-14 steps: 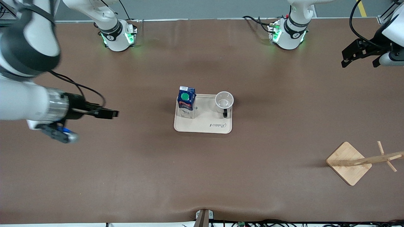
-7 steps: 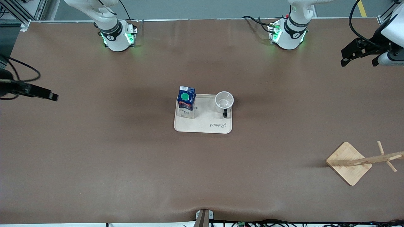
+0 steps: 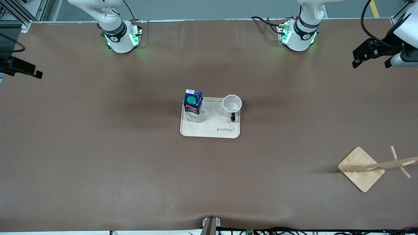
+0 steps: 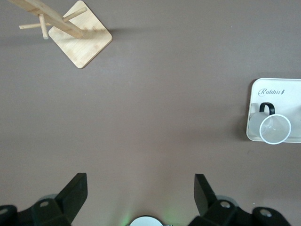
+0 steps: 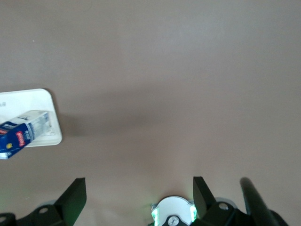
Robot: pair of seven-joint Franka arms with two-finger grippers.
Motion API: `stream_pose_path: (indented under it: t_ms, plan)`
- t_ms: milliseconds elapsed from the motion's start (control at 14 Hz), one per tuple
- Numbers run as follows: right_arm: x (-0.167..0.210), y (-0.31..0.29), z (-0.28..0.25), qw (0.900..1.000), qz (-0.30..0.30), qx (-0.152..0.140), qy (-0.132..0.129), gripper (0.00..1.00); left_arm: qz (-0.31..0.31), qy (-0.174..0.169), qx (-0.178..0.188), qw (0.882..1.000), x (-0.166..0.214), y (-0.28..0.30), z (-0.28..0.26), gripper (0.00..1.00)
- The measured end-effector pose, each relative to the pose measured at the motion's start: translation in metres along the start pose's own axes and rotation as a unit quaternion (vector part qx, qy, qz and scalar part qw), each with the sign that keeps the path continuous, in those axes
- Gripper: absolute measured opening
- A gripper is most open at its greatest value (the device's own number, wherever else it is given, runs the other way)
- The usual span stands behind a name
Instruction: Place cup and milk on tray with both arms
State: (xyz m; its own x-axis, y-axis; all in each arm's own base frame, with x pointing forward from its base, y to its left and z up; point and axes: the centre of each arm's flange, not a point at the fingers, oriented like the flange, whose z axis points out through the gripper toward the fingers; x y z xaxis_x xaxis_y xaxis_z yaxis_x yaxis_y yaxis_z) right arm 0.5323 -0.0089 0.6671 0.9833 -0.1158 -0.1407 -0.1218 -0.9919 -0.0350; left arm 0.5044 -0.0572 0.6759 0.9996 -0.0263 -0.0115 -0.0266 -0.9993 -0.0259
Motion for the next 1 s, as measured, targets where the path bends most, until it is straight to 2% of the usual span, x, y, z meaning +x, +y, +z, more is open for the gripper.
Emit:
stream_pose_path:
  t_ms: [143,287,430,717,1003]
  plan:
    - [-0.019,-0.011,0.013,1.000,-0.008,-0.014,0.015,1.00,0.000,0.000,0.001,1.000,-0.004,0.000,-0.002,1.00]
    - [-0.022,-0.009,0.024,1.000,-0.007,-0.016,0.019,1.00,0.000,0.000,0.003,1.000,-0.009,0.001,-0.003,1.00]
    - [-0.017,-0.009,0.035,1.000,-0.008,-0.016,0.020,1.00,-0.001,-0.001,0.004,1.000,-0.012,0.001,-0.002,1.00]
    - [-0.013,-0.016,0.025,0.998,-0.031,-0.014,0.048,1.00,-0.005,-0.003,0.003,1.000,-0.013,-0.003,0.000,1.00]
    - [0.001,0.009,0.020,0.997,-0.046,-0.011,0.061,1.00,-0.006,0.000,0.003,1.000,-0.012,-0.005,-0.001,1.00]
